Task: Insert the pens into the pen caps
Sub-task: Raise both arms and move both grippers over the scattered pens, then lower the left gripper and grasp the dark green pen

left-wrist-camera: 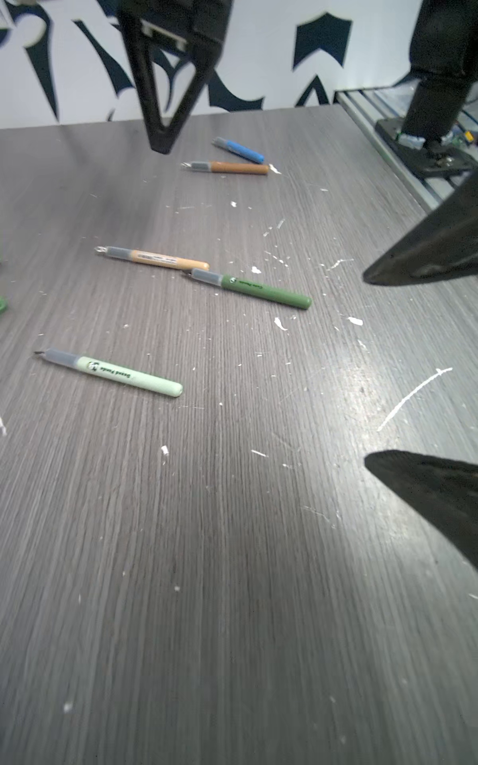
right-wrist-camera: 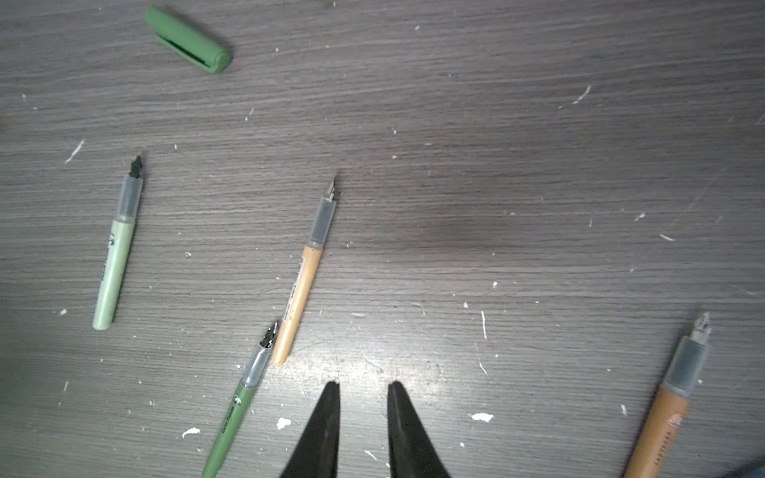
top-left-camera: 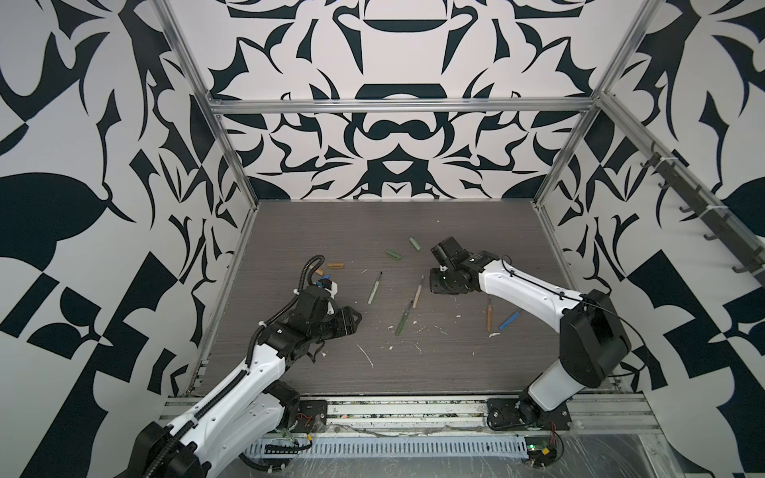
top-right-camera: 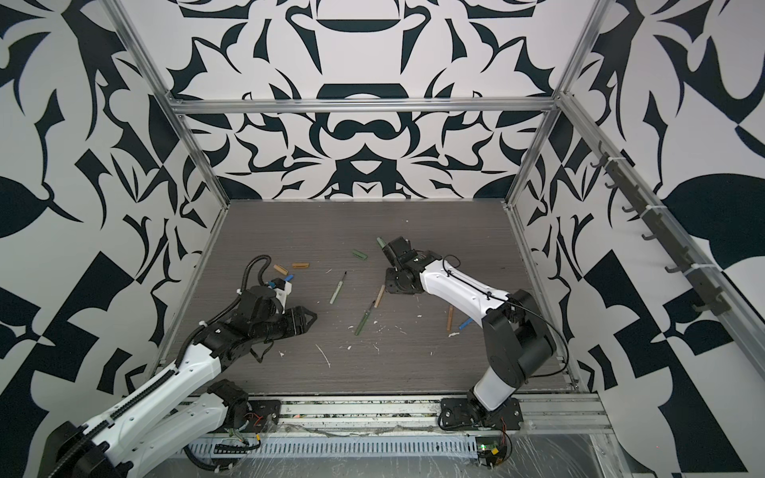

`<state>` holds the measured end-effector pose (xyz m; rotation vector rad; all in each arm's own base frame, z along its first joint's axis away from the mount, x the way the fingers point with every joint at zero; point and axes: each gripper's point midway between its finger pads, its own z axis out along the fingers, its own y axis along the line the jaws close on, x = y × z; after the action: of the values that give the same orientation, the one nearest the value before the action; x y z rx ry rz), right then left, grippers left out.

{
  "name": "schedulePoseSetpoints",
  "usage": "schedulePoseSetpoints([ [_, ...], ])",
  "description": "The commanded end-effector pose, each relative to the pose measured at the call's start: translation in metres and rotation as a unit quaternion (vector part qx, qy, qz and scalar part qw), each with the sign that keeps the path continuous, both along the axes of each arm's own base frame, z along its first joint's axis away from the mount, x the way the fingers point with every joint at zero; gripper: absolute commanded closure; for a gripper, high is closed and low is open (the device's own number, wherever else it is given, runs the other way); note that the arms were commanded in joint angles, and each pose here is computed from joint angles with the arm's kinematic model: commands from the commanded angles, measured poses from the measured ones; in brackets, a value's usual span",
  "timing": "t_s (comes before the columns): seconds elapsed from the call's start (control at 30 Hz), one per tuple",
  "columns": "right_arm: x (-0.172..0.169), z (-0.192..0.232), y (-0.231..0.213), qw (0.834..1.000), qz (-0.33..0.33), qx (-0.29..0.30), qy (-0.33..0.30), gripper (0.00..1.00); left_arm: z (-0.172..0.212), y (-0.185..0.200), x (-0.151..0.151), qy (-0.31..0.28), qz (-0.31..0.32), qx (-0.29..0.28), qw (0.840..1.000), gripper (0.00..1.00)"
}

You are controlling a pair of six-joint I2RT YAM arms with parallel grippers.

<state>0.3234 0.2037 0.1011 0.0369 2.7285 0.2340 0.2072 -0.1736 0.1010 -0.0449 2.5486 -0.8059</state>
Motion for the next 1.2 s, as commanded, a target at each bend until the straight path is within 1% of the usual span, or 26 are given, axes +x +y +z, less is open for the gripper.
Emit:
schedulePoseSetpoints([
  [0.0, 0.010, 0.024, 0.000, 0.999, -0.015, 0.004, -0.032, 0.76, 0.002, -0.024, -0.007, 0.004, -0.052, 0.002, 0.999, 0.41],
  [0.07, 0.008, 0.024, -0.001, 0.999, -0.012, 0.005, -0.031, 0.77, 0.001, -0.034, -0.012, 0.000, -0.080, 0.038, 0.996, 0.44],
  [0.17, 0.003, 0.024, -0.006, 0.999, -0.012, 0.001, -0.033, 0.77, -0.004, -0.051, -0.018, -0.003, -0.124, 0.096, 0.988, 0.45],
  [0.27, -0.004, 0.026, -0.013, 0.999, -0.013, -0.001, -0.040, 0.77, -0.007, -0.068, -0.020, 0.001, -0.170, 0.157, 0.973, 0.47],
  [0.3, -0.006, 0.027, -0.015, 0.999, -0.012, -0.003, -0.042, 0.77, -0.017, -0.071, -0.020, 0.013, -0.182, 0.185, 0.966, 0.47],
  [0.4, -0.014, 0.023, -0.024, 0.999, -0.014, -0.010, -0.044, 0.77, -0.023, -0.082, -0.014, 0.022, -0.200, 0.242, 0.949, 0.52],
  [0.43, -0.018, 0.021, -0.026, 0.999, -0.015, -0.011, -0.042, 0.77, -0.025, -0.083, -0.012, 0.024, -0.202, 0.257, 0.945, 0.52],
  [0.6, -0.032, 0.009, -0.037, 0.999, -0.017, -0.016, -0.039, 0.77, -0.034, -0.105, -0.007, 0.042, -0.241, 0.276, 0.930, 0.53],
  [0.7, -0.038, 0.005, -0.042, 0.999, -0.014, -0.021, -0.036, 0.77, -0.040, -0.113, -0.002, 0.050, -0.251, 0.286, 0.924, 0.60],
  [0.8, -0.042, 0.001, -0.047, 0.999, -0.012, -0.029, -0.035, 0.77, -0.049, -0.122, -0.004, 0.068, -0.265, 0.281, 0.920, 0.66],
  [0.83, -0.043, 0.000, -0.048, 0.999, -0.012, -0.030, -0.034, 0.77, -0.052, -0.124, -0.005, 0.074, -0.268, 0.281, 0.919, 0.67],
  [0.87, -0.042, 0.000, -0.055, 0.998, -0.019, -0.047, -0.043, 0.77, -0.055, -0.127, -0.006, 0.079, -0.272, 0.281, 0.917, 0.67],
  [0.9, -0.042, -0.002, -0.056, 0.998, -0.018, -0.051, -0.044, 0.77, -0.056, -0.129, -0.006, 0.079, -0.276, 0.286, 0.914, 0.68],
  [1.03, -0.044, -0.003, -0.060, 0.997, -0.018, -0.058, -0.045, 0.78, -0.063, -0.130, -0.002, 0.081, -0.273, 0.315, 0.906, 0.69],
  [1.17, -0.046, -0.005, -0.062, 0.997, -0.018, -0.060, -0.045, 0.78, -0.073, -0.129, 0.001, 0.089, -0.263, 0.326, 0.904, 0.72],
])
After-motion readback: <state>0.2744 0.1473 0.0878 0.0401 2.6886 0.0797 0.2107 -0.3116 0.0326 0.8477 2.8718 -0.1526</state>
